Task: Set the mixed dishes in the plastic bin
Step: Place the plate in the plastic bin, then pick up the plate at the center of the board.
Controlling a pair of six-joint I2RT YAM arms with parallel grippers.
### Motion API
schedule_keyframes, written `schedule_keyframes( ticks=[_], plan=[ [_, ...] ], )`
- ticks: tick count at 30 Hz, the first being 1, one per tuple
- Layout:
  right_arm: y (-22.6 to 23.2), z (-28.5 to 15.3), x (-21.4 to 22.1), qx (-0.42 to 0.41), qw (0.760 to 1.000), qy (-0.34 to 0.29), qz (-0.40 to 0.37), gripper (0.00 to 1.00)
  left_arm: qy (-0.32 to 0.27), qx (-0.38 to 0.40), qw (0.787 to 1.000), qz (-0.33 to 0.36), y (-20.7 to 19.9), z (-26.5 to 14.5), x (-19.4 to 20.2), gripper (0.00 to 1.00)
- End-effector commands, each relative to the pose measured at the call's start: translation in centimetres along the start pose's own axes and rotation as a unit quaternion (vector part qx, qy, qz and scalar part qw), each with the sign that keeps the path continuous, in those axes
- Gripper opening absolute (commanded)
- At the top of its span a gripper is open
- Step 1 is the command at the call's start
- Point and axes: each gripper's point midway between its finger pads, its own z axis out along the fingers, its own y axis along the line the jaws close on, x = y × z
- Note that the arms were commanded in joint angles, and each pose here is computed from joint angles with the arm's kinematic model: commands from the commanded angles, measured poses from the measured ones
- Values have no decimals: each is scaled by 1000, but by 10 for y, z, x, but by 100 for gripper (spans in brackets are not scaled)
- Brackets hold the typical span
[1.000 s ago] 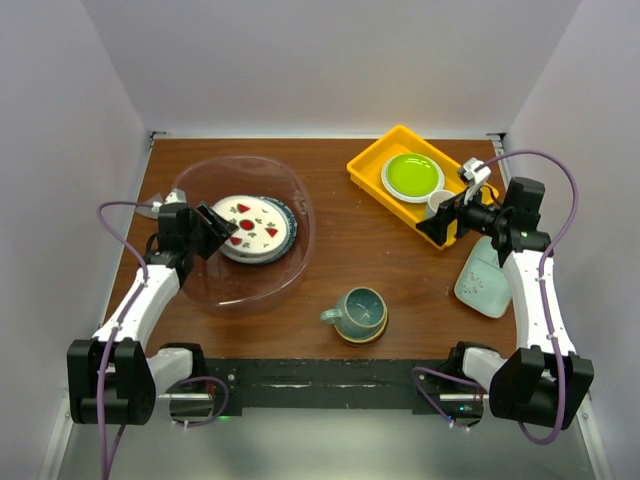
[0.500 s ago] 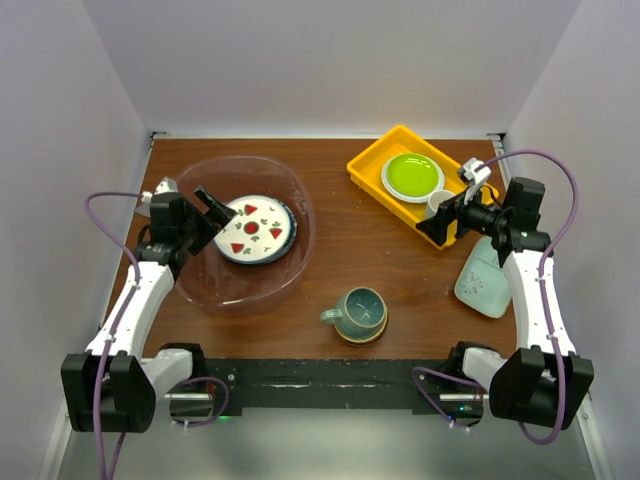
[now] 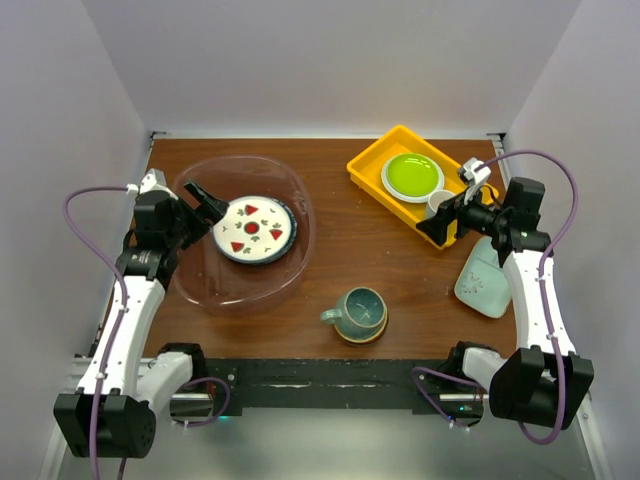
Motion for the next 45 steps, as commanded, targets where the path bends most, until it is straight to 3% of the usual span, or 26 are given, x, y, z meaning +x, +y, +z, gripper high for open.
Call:
schedule_keyframes(
  ticks=[1,16,29,40,45],
  plan=[
    [-3,-2,-2,7,1000,1,-11,96,-25,23,999,21,-15,-14,-18,100],
    [-6,-2,0,11,1000,7,-13,96,-27,134,985,103,-49,-35,-14,100],
    [-11,-4,2,20,1000,13,-13,97,10,279,940,199,-77,-43,19,100],
    [-26,-23,2,82,996,35,-25,98,38,295,926,232,-59,-23,45,100],
    [-40,-43,16,129,987,94,-13,98,29,312,920,237,-58,-22,51,100]
  ],
)
